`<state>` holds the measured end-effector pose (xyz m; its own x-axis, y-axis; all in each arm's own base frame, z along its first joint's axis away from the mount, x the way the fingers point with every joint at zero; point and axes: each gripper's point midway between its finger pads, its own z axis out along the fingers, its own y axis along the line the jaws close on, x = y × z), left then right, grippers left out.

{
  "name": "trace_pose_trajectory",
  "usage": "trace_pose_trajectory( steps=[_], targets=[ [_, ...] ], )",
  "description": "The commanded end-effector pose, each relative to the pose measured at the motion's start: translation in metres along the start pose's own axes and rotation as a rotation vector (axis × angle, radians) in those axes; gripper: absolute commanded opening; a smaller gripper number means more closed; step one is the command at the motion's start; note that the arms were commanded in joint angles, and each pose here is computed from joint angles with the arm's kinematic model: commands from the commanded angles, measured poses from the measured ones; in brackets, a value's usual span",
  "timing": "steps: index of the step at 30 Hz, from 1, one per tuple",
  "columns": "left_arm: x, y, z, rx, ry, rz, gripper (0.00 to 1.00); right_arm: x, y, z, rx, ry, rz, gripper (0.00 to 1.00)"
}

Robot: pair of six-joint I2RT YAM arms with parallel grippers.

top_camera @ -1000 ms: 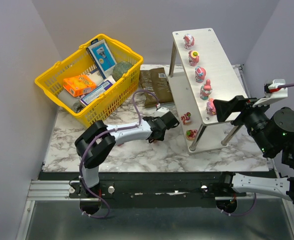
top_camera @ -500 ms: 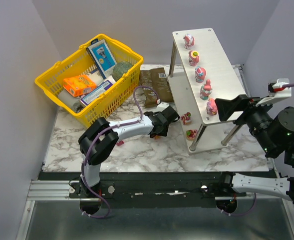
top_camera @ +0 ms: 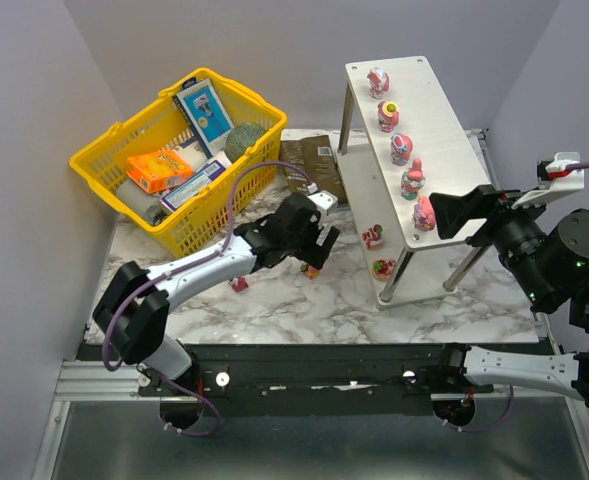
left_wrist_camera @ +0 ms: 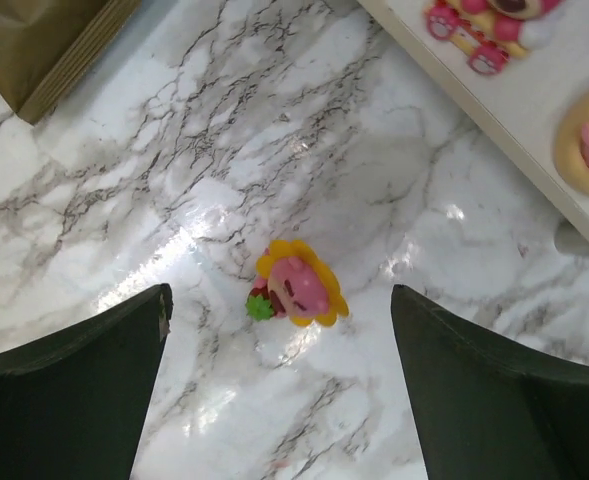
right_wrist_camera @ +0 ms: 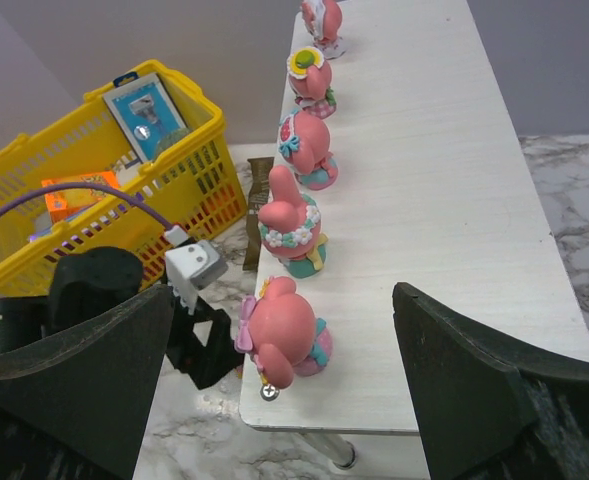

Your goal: Place and organize the plastic toys onto the shelf

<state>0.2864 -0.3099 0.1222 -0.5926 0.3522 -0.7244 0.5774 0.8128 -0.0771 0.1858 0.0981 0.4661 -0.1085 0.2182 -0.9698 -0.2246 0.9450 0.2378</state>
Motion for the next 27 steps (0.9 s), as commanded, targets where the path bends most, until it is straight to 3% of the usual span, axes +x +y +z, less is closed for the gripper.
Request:
trace_pose_trajectory(
  steps=[1, 5, 6, 8, 9, 13, 19, 27],
  targets=[
    [-0.024, -0.029, -0.033, 0.368, -0.140, 0.267, 0.99, -0.006, 0.001, 0.001, 0.007, -0.009, 0.000, 0.97],
    [-0.019, -0.029, -0.042, 0.503, -0.088, 0.317, 0.99, -0.006, 0.006, 0.003, -0.006, -0.002, -0.001, 0.97],
    [0.003, -0.029, -0.036, 0.539, 0.015, 0.309, 0.99, -0.006, 0.007, 0.004, -0.005, -0.001, 0.000, 0.97],
    [0.004, -0.035, -0.038, 0.610, 0.064, 0.347, 0.99, -0.006, 0.008, 0.004, -0.004, -0.001, 0.009, 0.97],
    [0.024, -0.034, -0.034, 0.634, 0.164, 0.339, 0.99, -0.007, 0.007, 0.003, -0.003, -0.003, 0.012, 0.97],
    [0.035, -0.037, -0.031, 0.694, 0.216, 0.370, 0.99, -0.007, 0.005, 0.001, -0.008, -0.010, 0.047, 0.97],
    [0.051, -0.019, -0.010, 0.632, 0.284, 0.352, 0.99, -0.007, 0.002, -0.002, -0.009, -0.017, 0.066, 0.97],
    [0.048, 0.004, 0.025, 0.488, 0.247, 0.325, 0.95, -0.006, 0.001, -0.002, -0.008, -0.015, 0.056, 0.97]
  ],
)
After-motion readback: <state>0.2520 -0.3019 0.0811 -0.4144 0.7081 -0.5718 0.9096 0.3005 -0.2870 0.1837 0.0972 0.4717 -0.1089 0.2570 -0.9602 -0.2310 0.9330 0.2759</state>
